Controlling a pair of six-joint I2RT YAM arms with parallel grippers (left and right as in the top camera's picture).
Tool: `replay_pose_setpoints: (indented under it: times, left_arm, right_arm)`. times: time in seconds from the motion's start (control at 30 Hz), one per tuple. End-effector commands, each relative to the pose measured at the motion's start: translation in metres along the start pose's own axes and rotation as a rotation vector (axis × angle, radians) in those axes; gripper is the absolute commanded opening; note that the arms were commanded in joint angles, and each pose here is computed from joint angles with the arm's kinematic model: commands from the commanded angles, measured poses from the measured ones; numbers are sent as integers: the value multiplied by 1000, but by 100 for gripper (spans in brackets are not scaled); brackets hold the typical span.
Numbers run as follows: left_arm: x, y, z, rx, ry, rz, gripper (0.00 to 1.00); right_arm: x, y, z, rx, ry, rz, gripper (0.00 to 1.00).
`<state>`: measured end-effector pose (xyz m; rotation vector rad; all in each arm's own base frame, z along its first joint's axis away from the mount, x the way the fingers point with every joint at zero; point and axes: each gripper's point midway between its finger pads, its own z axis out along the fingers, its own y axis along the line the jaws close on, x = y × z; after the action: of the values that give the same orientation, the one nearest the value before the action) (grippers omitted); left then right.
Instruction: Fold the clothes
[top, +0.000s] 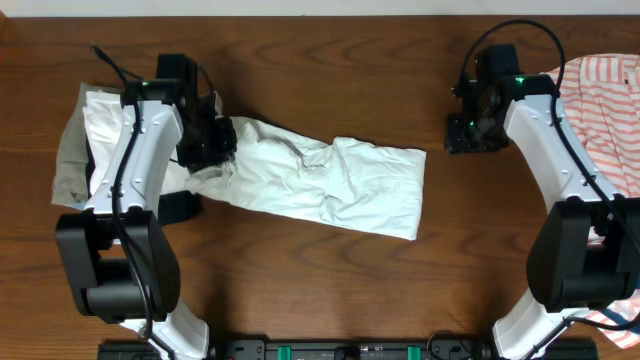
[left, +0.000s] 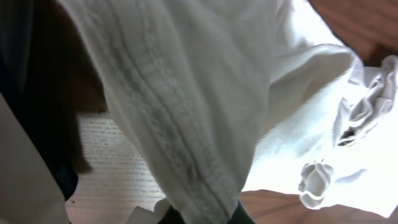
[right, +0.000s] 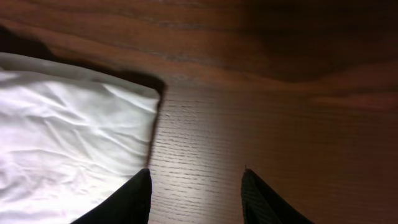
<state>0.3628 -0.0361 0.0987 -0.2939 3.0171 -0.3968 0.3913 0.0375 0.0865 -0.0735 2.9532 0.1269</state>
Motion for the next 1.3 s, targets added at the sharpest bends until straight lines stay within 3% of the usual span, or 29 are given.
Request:
replay_pose_setpoints:
  times: [0.0, 0.13, 0.57, 0.87, 1.27]
  left_arm:
    - [-14, -5, -21, -3, -67, 39, 6]
    - [-27, 7, -34, -97, -119, 44, 6]
    - [-45, 0, -55, -142, -196, 87, 6]
    - [-27, -67, -49, -107, -184, 254, 6]
    - [31, -160, -27, -53, -128, 450, 6]
  right_arm:
    - [4, -7, 4, 4, 19, 37, 45]
    - [6, -14, 3, 7, 27, 56, 45]
    - [14, -37, 1, 16, 52, 118, 45]
    - [15, -38, 1, 18, 55, 130, 45]
    - [15, -51, 0, 23, 52, 193, 45]
